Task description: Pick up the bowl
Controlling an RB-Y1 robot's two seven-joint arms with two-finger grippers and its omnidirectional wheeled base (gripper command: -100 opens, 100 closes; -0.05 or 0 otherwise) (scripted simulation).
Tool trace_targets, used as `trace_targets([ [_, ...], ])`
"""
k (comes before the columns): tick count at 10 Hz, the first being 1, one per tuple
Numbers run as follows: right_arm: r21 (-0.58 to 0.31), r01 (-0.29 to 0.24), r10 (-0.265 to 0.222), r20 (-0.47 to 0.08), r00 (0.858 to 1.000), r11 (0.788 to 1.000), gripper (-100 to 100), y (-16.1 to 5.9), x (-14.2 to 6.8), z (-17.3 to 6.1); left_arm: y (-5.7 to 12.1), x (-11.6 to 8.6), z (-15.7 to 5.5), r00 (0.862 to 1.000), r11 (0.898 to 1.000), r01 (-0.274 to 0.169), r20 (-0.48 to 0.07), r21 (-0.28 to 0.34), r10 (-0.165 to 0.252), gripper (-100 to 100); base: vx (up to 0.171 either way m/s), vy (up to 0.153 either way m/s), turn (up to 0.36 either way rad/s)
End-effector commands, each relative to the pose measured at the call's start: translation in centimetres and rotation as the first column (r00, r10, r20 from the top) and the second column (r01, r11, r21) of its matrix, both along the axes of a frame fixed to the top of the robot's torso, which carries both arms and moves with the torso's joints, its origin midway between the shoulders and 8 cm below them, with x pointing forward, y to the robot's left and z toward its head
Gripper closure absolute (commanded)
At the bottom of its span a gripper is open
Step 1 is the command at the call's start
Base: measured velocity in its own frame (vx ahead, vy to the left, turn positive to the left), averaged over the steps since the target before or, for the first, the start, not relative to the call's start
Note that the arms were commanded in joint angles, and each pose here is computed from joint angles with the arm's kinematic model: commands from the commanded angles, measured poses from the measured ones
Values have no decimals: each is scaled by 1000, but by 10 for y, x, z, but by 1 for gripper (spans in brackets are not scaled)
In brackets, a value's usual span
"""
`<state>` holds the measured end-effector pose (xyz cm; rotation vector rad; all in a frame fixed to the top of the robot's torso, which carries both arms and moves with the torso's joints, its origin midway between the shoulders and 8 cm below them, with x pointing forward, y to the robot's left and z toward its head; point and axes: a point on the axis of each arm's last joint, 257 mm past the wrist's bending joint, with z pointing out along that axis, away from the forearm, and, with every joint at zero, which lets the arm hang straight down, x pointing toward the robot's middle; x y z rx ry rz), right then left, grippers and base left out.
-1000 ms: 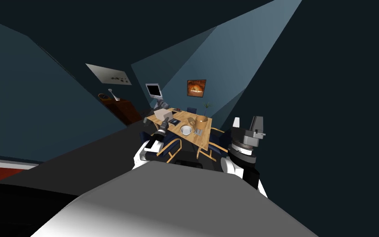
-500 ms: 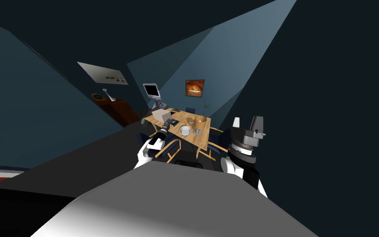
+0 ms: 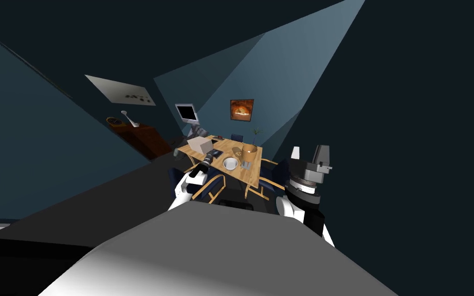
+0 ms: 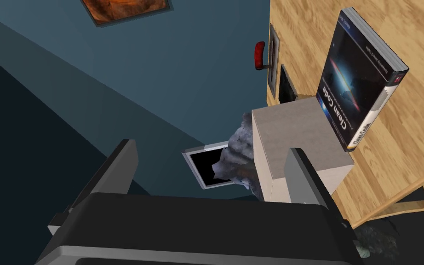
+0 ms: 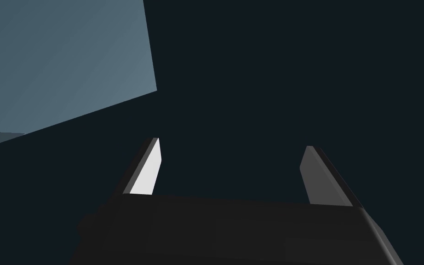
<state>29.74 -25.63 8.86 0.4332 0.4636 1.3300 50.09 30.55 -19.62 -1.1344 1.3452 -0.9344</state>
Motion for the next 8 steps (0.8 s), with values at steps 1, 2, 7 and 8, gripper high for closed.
trace_targets([
  [1, 0, 0, 0, 0, 1000, 1000, 0, 0, 0, 0, 2, 5, -14, 999, 1000, -10, -51, -6, 9, -100, 17, 0, -72],
  [2, 0, 0, 0, 0, 1000, 1000, 0, 0, 0, 0, 3, 4, -20, 997, 1000, -14, -74, -7, 14, -100, 15, 2, -33],
  [7, 0, 0, 0, 0, 1000, 1000, 0, 0, 0, 0, 7, 14, -59, 974, 999, -46, -224, -22, 40, -100, 19, 2, -59],
  [8, 0, 0, 0, 0, 1000, 1000, 0, 0, 0, 0, 8, 11, -66, 967, 998, -51, -250, -22, 44, -100, 15, 3, -32],
])
